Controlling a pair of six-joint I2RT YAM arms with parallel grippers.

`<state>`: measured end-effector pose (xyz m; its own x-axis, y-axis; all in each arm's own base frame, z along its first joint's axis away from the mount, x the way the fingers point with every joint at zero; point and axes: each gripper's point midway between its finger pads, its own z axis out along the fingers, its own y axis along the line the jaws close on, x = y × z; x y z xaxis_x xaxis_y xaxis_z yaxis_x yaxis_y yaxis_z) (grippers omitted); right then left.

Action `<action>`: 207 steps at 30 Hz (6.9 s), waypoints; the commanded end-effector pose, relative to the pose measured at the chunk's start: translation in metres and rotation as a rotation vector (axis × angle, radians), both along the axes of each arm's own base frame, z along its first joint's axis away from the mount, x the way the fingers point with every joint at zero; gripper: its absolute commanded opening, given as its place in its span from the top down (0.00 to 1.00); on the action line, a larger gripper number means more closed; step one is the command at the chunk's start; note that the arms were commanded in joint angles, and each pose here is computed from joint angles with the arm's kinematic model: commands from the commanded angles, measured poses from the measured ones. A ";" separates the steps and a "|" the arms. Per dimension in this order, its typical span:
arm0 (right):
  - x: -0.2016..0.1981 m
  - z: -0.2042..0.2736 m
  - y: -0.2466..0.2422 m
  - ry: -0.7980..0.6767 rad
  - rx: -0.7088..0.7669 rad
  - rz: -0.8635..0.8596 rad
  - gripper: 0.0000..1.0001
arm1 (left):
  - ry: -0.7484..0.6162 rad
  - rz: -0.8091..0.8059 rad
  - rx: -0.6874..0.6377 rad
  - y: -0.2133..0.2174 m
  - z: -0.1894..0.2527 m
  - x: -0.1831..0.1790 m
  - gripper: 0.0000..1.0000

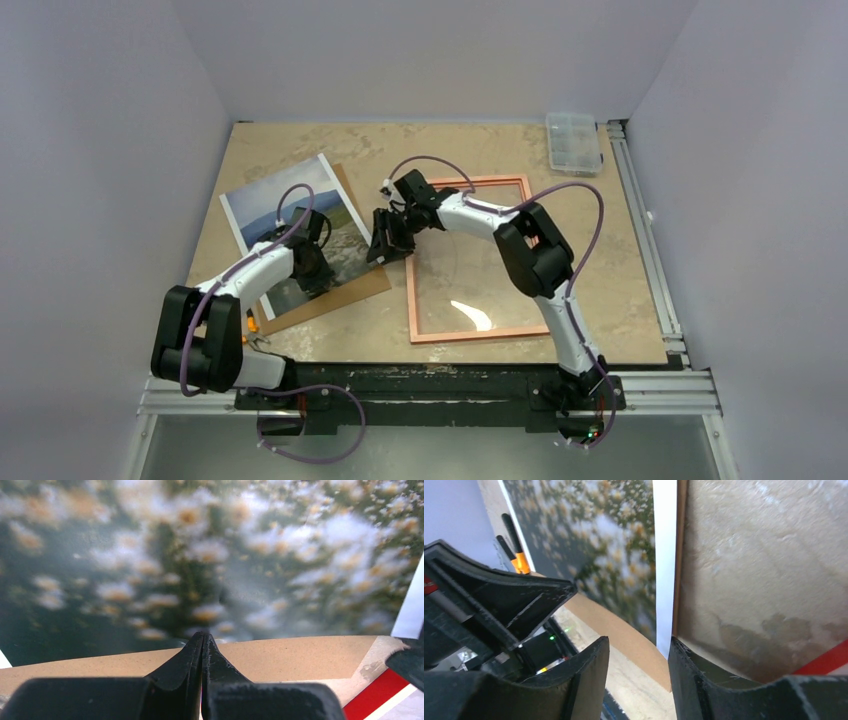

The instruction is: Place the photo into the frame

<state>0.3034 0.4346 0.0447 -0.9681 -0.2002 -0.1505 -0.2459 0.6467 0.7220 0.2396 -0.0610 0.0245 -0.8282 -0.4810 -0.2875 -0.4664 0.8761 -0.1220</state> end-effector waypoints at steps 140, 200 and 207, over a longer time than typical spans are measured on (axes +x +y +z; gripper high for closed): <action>-0.045 0.174 -0.175 -0.426 0.376 -0.180 0.25 | -0.198 -0.411 -0.691 -0.233 0.049 0.061 0.81; 0.054 0.001 -0.016 -0.362 -0.265 -0.027 0.13 | -0.157 0.528 0.068 0.168 0.069 0.038 0.00; 0.051 -0.012 -0.003 -0.301 -0.225 -0.032 0.14 | -0.064 0.520 0.035 0.187 0.046 0.073 0.01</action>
<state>0.3562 0.4235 0.0448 -0.8753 -0.2417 -0.4188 -0.4270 0.7929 0.4347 0.2808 0.1134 0.0655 -0.4481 -0.8265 -0.3407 -0.8572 0.5054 -0.0986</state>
